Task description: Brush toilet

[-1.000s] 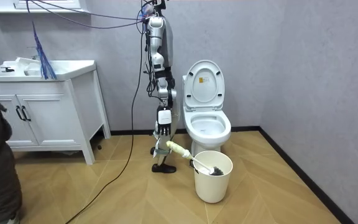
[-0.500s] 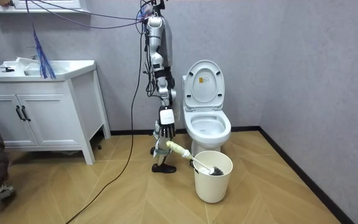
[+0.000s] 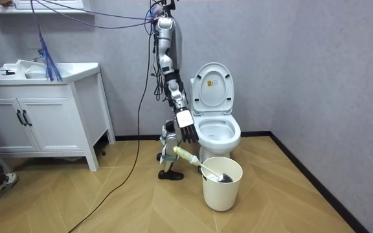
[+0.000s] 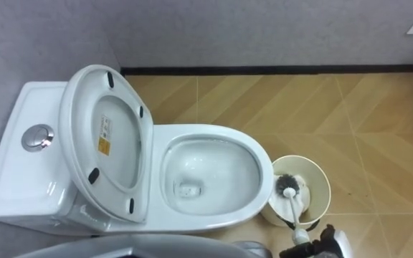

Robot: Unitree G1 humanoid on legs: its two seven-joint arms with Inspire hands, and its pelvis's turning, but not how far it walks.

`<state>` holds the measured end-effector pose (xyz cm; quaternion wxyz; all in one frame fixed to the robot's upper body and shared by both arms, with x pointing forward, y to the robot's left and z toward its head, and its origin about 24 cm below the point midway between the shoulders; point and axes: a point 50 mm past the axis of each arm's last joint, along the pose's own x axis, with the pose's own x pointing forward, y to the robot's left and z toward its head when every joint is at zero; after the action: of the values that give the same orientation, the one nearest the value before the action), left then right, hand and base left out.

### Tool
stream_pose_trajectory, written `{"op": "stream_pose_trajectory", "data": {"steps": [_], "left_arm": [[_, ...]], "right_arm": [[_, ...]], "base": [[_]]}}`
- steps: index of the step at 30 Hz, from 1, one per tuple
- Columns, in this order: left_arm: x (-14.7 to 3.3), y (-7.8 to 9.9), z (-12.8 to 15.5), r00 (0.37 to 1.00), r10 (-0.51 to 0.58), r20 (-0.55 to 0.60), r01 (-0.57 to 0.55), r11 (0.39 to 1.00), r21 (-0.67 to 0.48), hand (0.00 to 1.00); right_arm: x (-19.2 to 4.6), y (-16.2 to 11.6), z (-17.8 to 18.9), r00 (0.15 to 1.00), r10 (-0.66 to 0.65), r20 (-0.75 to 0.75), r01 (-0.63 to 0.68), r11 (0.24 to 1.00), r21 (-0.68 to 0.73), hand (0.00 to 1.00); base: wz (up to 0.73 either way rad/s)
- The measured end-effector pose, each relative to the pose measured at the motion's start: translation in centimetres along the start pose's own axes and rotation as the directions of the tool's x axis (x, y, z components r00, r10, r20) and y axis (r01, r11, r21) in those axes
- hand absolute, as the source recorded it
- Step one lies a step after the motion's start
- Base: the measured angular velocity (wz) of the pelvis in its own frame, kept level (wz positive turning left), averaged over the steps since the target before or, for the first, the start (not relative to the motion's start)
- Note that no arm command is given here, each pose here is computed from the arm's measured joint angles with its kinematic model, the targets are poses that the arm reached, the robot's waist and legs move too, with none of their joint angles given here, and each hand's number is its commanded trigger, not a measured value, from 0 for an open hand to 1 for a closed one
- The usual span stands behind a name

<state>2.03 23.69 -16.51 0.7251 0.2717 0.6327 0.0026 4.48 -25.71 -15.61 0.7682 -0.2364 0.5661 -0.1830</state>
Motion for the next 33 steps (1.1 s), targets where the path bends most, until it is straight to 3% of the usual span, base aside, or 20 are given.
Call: {"op": "stream_pose_trajectory", "data": {"steps": [14, 24, 33], "left_arm": [[0.1, 1.1, 1.7, 0.994, 0.039, 0.104, -0.028, 0.995, -0.100, 0.00], [0.3, 2.3, 6.3, 0.971, 0.083, 0.226, -0.023, 0.966, -0.257, 0.00], [-0.3, 3.7, 12.3, 0.918, 0.104, 0.383, 0.011, 0.959, -0.285, 0.00]], "right_arm": [[0.1, -0.5, 3.1, 0.988, -0.077, 0.135, 0.064, 0.993, 0.095, 0.00], [0.8, -0.5, 7.7, 0.978, -0.091, 0.188, 0.062, 0.986, 0.155, 0.00], [1.5, -1.6, 10.2, 0.985, -0.114, 0.129, 0.067, 0.944, 0.324, 0.00]], "base": [[0.02], [0.08], [0.13]]}}
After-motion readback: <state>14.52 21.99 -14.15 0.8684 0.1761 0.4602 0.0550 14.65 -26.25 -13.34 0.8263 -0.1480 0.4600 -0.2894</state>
